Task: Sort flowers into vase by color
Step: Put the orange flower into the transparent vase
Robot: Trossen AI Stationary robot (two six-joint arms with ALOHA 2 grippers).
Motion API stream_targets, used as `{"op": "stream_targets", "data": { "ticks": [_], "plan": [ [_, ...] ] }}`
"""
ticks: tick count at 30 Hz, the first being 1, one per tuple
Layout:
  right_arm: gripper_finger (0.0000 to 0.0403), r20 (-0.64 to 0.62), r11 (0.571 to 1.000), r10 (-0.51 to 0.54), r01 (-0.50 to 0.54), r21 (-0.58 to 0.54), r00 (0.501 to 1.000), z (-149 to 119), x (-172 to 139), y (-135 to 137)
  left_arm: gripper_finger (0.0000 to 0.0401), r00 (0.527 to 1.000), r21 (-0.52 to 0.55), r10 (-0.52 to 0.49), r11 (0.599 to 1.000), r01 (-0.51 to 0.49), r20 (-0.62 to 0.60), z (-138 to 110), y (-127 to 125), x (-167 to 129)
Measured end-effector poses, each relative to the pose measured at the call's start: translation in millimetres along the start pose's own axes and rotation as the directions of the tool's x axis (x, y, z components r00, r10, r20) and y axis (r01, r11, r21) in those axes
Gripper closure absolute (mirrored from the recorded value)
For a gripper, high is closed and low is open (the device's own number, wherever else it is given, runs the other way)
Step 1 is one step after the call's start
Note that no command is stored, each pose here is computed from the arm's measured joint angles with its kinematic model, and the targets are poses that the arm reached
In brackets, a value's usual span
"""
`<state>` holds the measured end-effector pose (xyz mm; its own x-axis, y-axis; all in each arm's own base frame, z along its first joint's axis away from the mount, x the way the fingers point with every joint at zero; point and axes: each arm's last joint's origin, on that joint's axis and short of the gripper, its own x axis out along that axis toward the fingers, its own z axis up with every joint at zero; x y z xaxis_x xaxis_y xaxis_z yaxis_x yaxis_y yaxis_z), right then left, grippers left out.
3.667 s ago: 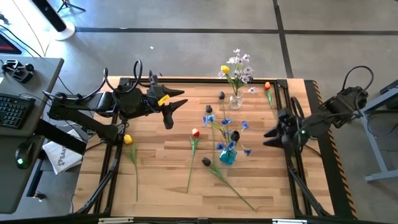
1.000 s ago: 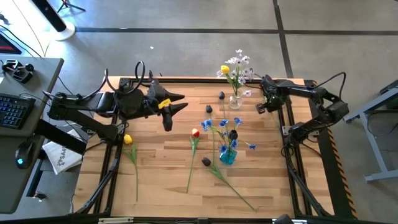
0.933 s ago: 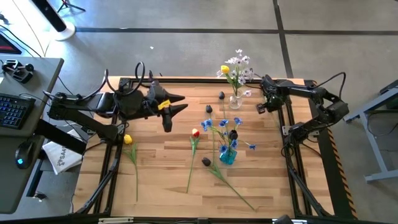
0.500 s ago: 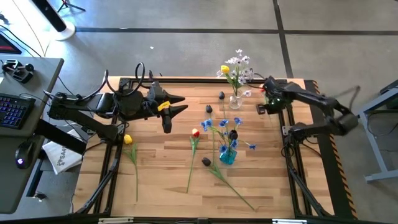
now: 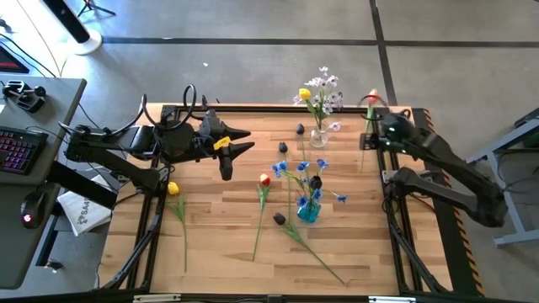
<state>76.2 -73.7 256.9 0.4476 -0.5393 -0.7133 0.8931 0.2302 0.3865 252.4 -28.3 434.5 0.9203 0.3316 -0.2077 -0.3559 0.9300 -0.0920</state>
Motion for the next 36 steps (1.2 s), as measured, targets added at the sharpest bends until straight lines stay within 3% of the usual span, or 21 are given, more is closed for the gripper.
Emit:
{"op": "stream_targets", "data": {
  "ticks": [3, 6, 10, 13, 15, 22, 29, 36],
  "plan": [
    [0.0403, 0.242, 0.984, 0.178, -0.171, -0.049, 0.954, 8.2, -22.5, 8.9, 0.0261, 1.0, 0.003, 0.0, 1.0, 0.0, 0.0, 0.0, 0.0, 0.0],
    [0.0403, 0.456, 0.942, 0.334, -0.29, -0.166, 0.825, 20.2, -44.4, 18.9, 0.0261, 1.0, 0.003, 0.0, 1.0, 0.0, 0.0, 0.0, 0.0, 0.0],
    [0.0403, 0.601, 0.871, 0.489, -0.325, -0.368, 0.632, 35.7, -62.8, 33.8, 0.0261, 1.0, 0.003, 0.0, 1.0, 0.0, 0.0, 0.0, 0.0, 0.0],
    [0.0403, 0.624, 0.834, 0.55, -0.329, -0.442, 0.555, 45.7, -61.6, 46.2, 0.0261, 1.0, 0.004, 0.0, 1.0, 0.0, 0.0, 0.0, 0.0, 0.0],
    [0.0403, 0.594, 0.816, 0.572, -0.32, -0.481, 0.567, 50.4, -50.1, 55.3, 0.0261, 1.0, 0.004, 0.0, 1.0, 0.0, 0.0, 0.0, 0.0, 0.0],
    [0.0403, 0.461, 0.789, 0.536, -0.226, -0.571, 0.708, 56.9, 5.7, 77.0, 0.0261, 1.0, 0.004, 0.0, 1.0, 0.0, 0.001, 0.1, 0.0, 0.0],
    [0.0403, 0.443, 0.766, 0.517, -0.164, -0.622, 0.732, 60.6, 29.4, 85.5, 0.0261, 1.0, 0.003, 0.0, 1.0, 0.0, 0.002, 0.2, 0.0, 0.0],
    [0.0403, 0.441, 0.778, 0.478, -0.133, -0.614, 0.76, 65.1, 45.9, 84.9, 0.0261, 1.0, 0.003, 0.0, 1.0, 0.0, 0.002, 0.2, 0.1, 0.0]
  ]
}}
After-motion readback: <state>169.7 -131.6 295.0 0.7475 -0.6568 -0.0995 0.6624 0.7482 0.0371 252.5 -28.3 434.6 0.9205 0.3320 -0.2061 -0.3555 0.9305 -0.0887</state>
